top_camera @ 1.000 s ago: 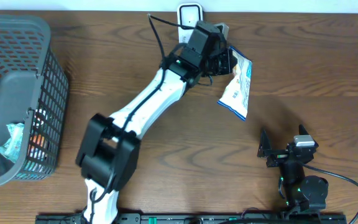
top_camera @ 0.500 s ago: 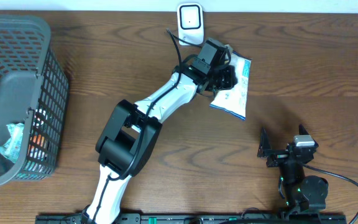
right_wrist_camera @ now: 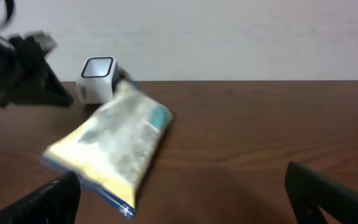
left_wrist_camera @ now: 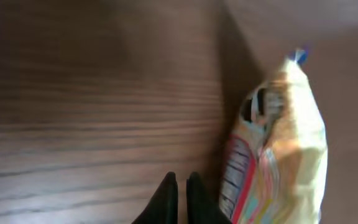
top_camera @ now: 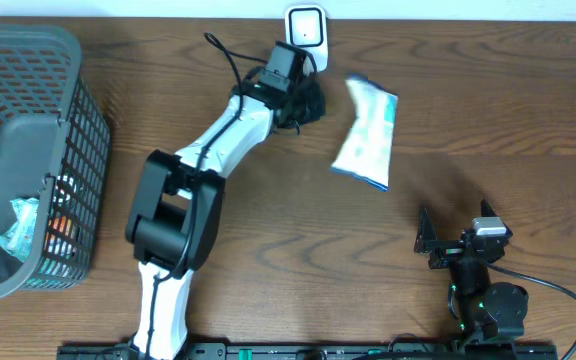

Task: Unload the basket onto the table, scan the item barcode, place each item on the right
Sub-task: 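Release the snack bag on the table beside the scanner, then return the left gripper to the basket and grasp the green wipes pack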

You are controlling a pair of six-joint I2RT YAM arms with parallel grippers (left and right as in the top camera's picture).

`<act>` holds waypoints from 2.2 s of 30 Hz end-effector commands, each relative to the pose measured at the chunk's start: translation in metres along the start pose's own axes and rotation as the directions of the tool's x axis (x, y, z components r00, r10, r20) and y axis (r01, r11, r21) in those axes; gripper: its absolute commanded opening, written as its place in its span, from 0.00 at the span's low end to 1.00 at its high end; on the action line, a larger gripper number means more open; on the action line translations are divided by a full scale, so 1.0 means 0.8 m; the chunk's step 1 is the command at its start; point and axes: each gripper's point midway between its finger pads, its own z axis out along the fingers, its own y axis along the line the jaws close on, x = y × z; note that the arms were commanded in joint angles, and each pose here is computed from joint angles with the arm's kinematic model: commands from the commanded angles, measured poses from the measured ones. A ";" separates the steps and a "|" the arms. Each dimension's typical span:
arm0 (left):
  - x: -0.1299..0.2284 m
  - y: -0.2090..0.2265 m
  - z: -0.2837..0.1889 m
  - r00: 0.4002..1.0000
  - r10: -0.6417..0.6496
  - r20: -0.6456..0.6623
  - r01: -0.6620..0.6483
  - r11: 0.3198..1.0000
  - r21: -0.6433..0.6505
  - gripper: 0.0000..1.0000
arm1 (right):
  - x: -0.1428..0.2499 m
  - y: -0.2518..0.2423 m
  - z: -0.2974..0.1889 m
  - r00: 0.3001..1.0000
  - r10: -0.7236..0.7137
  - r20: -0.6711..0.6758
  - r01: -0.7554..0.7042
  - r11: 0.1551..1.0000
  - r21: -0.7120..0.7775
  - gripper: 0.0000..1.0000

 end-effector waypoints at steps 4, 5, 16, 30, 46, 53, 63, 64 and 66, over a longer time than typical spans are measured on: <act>-0.056 -0.094 -0.145 0.976 0.106 0.191 -0.142 0.973 0.184 0.07 | 0.001 -0.004 0.000 1.000 0.014 -0.001 -0.014 1.000 0.014 0.99; -0.065 -0.098 -0.166 0.969 0.105 0.224 -0.149 0.970 0.193 0.07 | 0.001 -0.004 0.000 1.000 0.014 -0.001 -0.014 1.000 0.014 0.99; -0.136 -0.077 -0.425 0.802 0.080 0.592 -0.208 0.966 0.152 0.15 | 0.001 -0.004 0.000 1.000 0.015 -0.001 -0.015 1.000 0.014 0.99; -0.071 0.267 -0.673 0.532 -0.067 0.844 0.608 0.724 -0.326 0.88 | 0.001 -0.004 0.000 1.000 0.015 -0.001 -0.015 1.000 0.014 0.99; 0.075 0.479 -0.592 0.752 -0.464 0.468 0.634 0.314 -0.707 0.99 | 0.001 -0.004 0.000 1.000 0.014 -0.001 -0.014 1.000 0.014 0.99; 0.114 0.525 -0.546 0.731 -0.609 0.307 0.547 0.255 -0.797 0.91 | 0.001 -0.004 0.000 1.000 0.015 -0.001 -0.015 1.000 0.014 0.99; 0.141 0.565 -0.491 0.735 -0.648 0.200 0.481 0.291 -0.827 0.88 | 0.001 -0.004 0.000 1.000 0.014 -0.001 -0.014 1.000 0.014 0.99; 0.141 0.568 -0.488 0.738 -0.643 0.206 0.484 0.291 -0.825 0.88 | 0.001 -0.004 0.000 1.000 0.015 -0.001 -0.015 1.000 0.014 0.99; 0.140 0.574 -0.483 0.743 -0.633 0.218 0.489 0.290 -0.823 0.89 | 0.001 -0.004 0.000 1.000 0.014 -0.001 -0.014 1.000 0.014 0.99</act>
